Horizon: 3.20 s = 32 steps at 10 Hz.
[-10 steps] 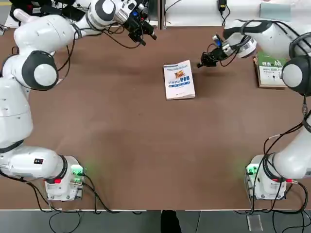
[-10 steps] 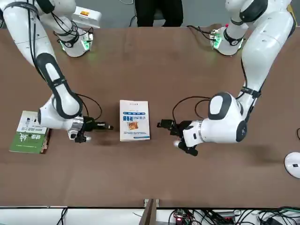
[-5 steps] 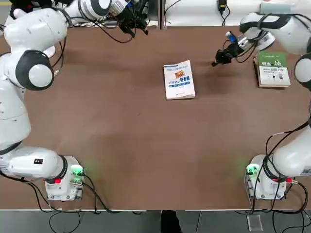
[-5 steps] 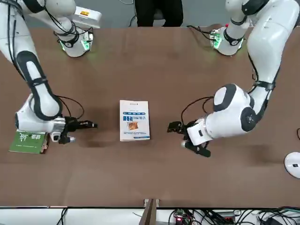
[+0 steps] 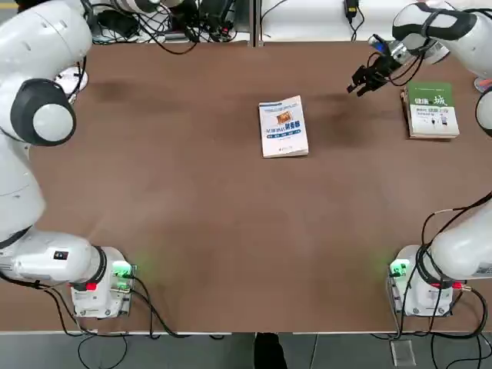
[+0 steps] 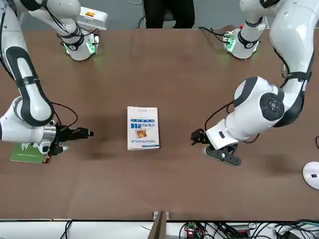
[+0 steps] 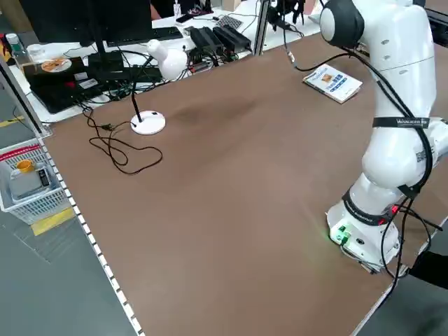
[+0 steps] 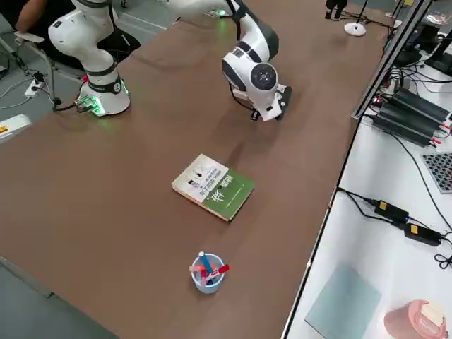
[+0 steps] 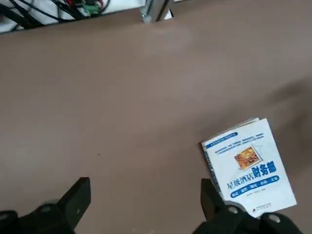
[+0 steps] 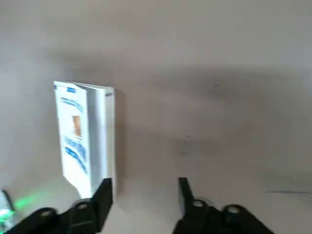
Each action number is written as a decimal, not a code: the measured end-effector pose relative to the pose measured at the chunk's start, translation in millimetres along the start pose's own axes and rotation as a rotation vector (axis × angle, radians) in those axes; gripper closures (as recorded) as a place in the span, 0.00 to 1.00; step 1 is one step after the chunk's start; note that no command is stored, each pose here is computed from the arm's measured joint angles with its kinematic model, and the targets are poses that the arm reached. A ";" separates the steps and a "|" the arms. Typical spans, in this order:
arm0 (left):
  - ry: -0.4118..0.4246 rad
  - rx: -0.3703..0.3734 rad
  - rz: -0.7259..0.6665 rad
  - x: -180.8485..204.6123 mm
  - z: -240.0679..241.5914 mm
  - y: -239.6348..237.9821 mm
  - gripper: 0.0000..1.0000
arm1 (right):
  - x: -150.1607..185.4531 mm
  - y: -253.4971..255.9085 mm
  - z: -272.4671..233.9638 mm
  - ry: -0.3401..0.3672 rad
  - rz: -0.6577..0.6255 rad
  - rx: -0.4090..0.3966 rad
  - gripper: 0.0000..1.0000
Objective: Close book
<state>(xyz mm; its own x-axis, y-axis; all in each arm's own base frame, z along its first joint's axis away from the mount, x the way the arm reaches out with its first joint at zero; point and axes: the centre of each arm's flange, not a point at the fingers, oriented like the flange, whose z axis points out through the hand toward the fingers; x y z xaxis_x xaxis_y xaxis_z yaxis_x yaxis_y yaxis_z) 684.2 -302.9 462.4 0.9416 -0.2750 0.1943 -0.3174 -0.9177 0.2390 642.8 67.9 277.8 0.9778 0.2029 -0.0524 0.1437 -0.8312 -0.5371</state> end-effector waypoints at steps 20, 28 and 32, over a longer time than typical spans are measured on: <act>-0.203 0.238 -0.167 -85.0 -162.4 -116.0 0.00 | -63.0 -168.2 -259.8 0.056 0.101 -0.539 0.00; -0.199 0.305 -0.205 -166.5 -200.4 -111.6 0.00 | -96.9 -183.8 -286.5 0.112 0.206 -0.545 0.00; -0.129 0.323 -0.207 -211.6 -194.0 -103.5 0.00 | -96.2 -178.4 -289.5 0.129 0.221 -0.547 0.00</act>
<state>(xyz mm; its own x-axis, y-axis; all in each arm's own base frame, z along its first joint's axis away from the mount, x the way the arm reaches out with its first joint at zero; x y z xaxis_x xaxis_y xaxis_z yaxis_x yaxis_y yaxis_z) 496.0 -94.1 581.2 0.9948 -0.0899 0.0473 -0.0873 -0.9947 -0.0548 567.2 46.8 622.3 0.9991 -0.0407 0.0072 -0.0406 -0.9991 -0.0124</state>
